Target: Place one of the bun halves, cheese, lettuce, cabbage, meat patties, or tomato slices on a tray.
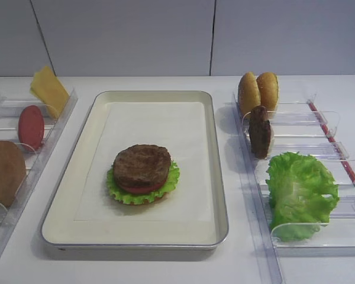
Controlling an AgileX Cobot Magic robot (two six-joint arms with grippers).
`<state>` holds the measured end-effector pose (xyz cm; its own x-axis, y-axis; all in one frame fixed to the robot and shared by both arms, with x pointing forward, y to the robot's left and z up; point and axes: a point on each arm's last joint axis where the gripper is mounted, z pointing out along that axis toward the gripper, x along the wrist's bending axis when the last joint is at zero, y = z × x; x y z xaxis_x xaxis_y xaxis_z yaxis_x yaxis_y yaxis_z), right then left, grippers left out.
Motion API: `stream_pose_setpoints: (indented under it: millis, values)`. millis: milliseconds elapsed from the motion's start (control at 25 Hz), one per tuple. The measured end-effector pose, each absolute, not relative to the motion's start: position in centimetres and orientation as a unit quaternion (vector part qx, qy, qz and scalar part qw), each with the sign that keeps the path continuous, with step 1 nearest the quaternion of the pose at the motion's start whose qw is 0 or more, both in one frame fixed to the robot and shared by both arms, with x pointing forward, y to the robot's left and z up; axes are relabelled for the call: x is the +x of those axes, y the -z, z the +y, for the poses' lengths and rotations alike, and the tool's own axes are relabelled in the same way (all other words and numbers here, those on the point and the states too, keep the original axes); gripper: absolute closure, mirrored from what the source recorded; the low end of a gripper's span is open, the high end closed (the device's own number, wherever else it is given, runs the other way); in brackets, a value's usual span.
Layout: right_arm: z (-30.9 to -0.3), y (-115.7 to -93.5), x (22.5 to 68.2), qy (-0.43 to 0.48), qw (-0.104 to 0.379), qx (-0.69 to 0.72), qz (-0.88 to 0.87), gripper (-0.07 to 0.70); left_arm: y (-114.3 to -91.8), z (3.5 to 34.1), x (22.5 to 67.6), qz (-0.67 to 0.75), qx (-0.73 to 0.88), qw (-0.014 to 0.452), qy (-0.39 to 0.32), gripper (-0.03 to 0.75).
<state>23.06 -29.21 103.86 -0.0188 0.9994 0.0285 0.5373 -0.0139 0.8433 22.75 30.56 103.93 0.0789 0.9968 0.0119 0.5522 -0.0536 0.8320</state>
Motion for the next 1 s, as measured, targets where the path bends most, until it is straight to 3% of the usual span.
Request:
stream_pose_setpoints:
  millis: [1000]
  values:
    - [-29.22, -103.86, 23.06, -0.352, 0.328, 0.62, 0.619, 0.289, -103.93, 30.56, 22.75, 0.596, 0.649, 0.343, -0.324, 0.477]
